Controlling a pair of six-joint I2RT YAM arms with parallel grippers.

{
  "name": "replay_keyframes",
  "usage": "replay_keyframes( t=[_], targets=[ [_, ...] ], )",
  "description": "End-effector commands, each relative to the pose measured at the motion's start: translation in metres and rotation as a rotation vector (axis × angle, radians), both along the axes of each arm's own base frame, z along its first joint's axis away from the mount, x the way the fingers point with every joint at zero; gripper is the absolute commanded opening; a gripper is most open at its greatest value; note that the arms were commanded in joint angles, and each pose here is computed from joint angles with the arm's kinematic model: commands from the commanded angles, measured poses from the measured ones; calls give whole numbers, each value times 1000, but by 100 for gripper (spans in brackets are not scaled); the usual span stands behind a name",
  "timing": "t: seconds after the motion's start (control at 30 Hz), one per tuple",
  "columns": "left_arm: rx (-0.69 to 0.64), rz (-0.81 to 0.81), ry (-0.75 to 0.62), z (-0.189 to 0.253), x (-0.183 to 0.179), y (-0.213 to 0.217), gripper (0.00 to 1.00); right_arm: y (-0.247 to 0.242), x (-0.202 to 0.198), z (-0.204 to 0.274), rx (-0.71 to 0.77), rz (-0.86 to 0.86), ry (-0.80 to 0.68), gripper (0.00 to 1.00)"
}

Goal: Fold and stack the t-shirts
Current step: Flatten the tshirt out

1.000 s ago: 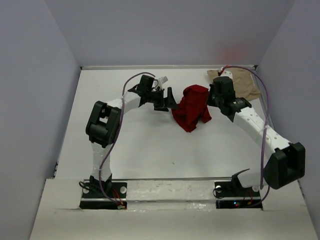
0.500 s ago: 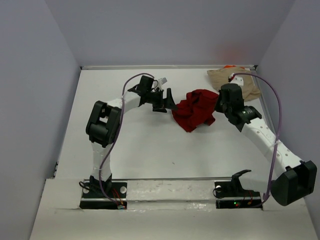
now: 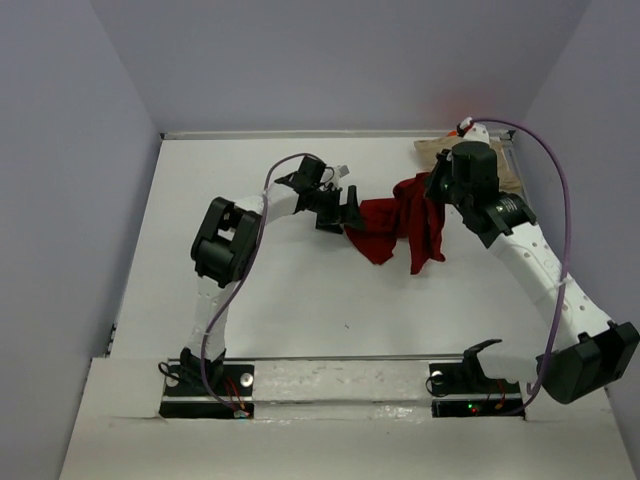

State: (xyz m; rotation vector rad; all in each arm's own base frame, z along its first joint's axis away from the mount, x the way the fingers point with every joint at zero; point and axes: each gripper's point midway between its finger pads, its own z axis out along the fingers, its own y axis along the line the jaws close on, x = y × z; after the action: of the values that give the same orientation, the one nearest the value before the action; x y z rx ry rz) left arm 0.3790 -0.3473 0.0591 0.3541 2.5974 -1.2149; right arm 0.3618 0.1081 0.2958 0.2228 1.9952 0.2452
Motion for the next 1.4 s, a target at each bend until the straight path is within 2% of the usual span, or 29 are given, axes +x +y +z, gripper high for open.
replay_keyframes(
  t=[0.0, 0.17, 0.6, 0.87, 1.37],
  targets=[
    [-27, 3, -61, 23, 1, -6, 99, 17, 9, -3, 24, 70, 7, 0],
    [-43, 0, -67, 26, -2, -6, 99, 19, 10, -23, 20, 76, 40, 0],
    [-156, -31, -120, 42, -6, -13, 99, 25, 15, -38, 11, 101, 67, 0],
    [-40, 37, -174, 38, 18, 5, 99, 24, 15, -42, 3, 102, 72, 0],
    [9, 105, -218, 47, 39, 30, 99, 24, 16, -44, -10, 108, 74, 0]
  ],
)
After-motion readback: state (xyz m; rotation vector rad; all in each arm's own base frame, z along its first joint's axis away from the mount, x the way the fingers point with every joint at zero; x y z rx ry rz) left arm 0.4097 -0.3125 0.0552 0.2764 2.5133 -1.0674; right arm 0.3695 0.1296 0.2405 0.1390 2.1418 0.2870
